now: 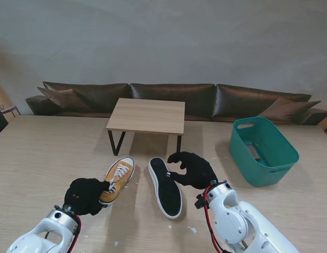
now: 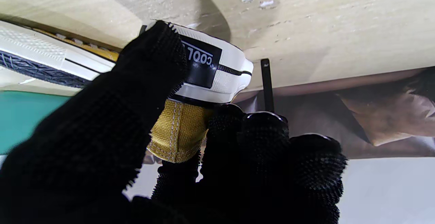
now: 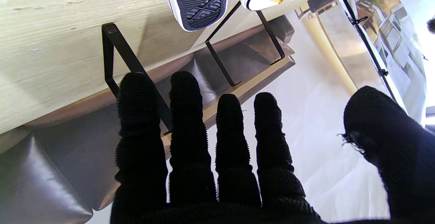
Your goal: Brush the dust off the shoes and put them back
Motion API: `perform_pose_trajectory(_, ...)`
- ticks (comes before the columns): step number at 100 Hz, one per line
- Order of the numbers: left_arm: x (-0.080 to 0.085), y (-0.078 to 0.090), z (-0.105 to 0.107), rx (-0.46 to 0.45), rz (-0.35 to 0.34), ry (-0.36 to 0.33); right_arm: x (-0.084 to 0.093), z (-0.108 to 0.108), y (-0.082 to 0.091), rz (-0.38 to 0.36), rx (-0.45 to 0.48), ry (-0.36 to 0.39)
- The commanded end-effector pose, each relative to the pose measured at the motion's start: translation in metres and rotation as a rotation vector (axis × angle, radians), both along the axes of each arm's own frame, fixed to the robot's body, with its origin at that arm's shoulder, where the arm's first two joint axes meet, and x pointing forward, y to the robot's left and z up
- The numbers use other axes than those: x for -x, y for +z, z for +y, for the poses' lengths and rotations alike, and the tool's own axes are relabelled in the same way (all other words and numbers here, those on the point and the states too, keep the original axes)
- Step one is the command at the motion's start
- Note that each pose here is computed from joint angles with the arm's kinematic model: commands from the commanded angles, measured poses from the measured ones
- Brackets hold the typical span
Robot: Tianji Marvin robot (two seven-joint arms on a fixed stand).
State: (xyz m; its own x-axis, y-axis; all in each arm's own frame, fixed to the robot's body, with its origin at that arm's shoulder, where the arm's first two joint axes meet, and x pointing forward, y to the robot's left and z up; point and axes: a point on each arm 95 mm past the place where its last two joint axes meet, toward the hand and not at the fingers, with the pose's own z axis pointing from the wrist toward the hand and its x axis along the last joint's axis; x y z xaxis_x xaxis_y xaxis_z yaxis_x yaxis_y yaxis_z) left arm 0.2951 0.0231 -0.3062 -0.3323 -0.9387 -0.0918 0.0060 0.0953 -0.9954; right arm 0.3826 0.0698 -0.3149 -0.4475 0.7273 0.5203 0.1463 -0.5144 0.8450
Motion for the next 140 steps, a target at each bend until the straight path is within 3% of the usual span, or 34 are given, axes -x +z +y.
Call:
perform_pose_trajectory(1,-0.002,0.014,-0.004,0.010,-0.027,-0.014,0.002,0.003,-0.002,0.015,0.002,0.014)
perform_pose_trajectory(52,-0.001,0.058,-0.013,0.069,-0.069,-0.094,0.000,0.004,-0.003,0.018,0.003,0.015)
perform_pose_trajectory(91,-0.004,0.097,-0.020,0.096,-0.182,-0.144,-0.001,0.004,-0.005,0.025,0.006,0.017)
perform_pose_trajectory(114,-0.023,0.108,-0.021,0.140,-0.276,-0.141,-0.002,0.003,-0.005,0.026,0.006,0.014)
perform_pose_trajectory(140,-0.060,0.112,-0.024,0.199,-0.302,-0.135,-0.005,0.001,-0.006,0.030,0.008,0.001)
